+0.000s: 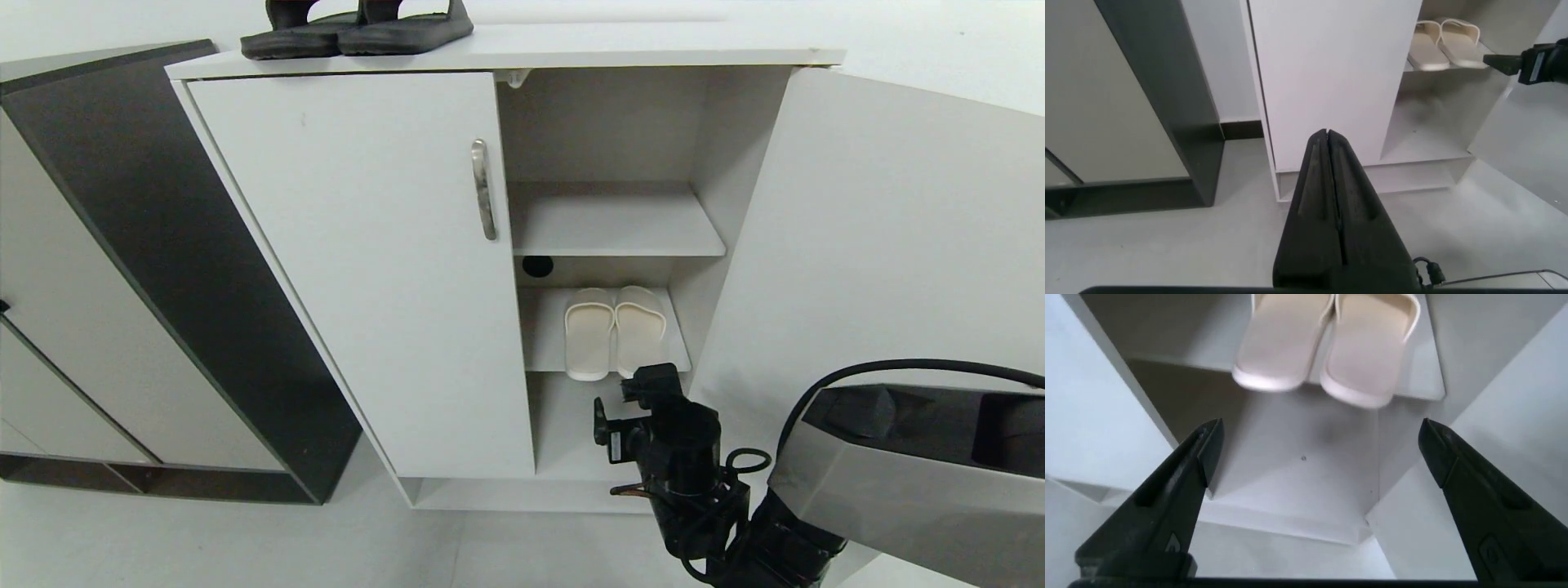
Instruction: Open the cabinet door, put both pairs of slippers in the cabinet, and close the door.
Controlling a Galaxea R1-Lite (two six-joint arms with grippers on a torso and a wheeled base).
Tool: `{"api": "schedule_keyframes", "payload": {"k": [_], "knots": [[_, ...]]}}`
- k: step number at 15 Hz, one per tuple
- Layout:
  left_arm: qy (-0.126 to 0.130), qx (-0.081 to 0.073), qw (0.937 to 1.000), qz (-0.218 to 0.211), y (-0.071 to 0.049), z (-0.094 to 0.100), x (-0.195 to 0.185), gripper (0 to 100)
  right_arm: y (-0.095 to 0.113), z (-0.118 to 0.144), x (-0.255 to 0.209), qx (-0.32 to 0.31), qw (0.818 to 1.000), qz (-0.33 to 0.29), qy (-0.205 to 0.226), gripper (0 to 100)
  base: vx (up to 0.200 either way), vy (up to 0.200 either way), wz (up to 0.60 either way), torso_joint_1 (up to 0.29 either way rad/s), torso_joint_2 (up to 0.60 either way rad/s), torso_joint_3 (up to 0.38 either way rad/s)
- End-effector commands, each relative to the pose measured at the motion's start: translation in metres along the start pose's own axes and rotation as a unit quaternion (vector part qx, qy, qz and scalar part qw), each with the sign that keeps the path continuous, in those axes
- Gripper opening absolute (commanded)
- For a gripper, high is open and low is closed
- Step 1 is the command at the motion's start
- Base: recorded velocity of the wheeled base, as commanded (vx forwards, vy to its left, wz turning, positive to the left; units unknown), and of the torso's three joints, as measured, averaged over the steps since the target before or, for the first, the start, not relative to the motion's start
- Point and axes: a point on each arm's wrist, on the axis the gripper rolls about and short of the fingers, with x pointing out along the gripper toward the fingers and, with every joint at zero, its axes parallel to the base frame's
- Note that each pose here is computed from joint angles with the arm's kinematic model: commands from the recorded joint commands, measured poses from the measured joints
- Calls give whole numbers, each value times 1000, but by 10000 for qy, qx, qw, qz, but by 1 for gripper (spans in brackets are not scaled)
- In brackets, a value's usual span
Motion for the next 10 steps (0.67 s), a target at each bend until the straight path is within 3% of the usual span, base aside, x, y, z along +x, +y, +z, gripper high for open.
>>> {"api": "schedule_keyframes", "payload": {"k": [1, 4, 10], "knots": [[8, 1, 10000, -1, 0, 0, 0, 0, -2, -2, -1, -25, 10000, -8, 33, 100, 0, 0, 0, 0, 0, 0], [0, 9, 10000, -8, 0, 0, 0, 0, -2, -3, -2, -40, 10000, 7, 51, 100, 0, 0, 0, 0, 0, 0], [8, 16, 10000, -8, 0, 0, 0, 0, -1, -4, -3, -59, 10000, 6, 62, 100, 0, 0, 0, 2, 5, 175]]}}
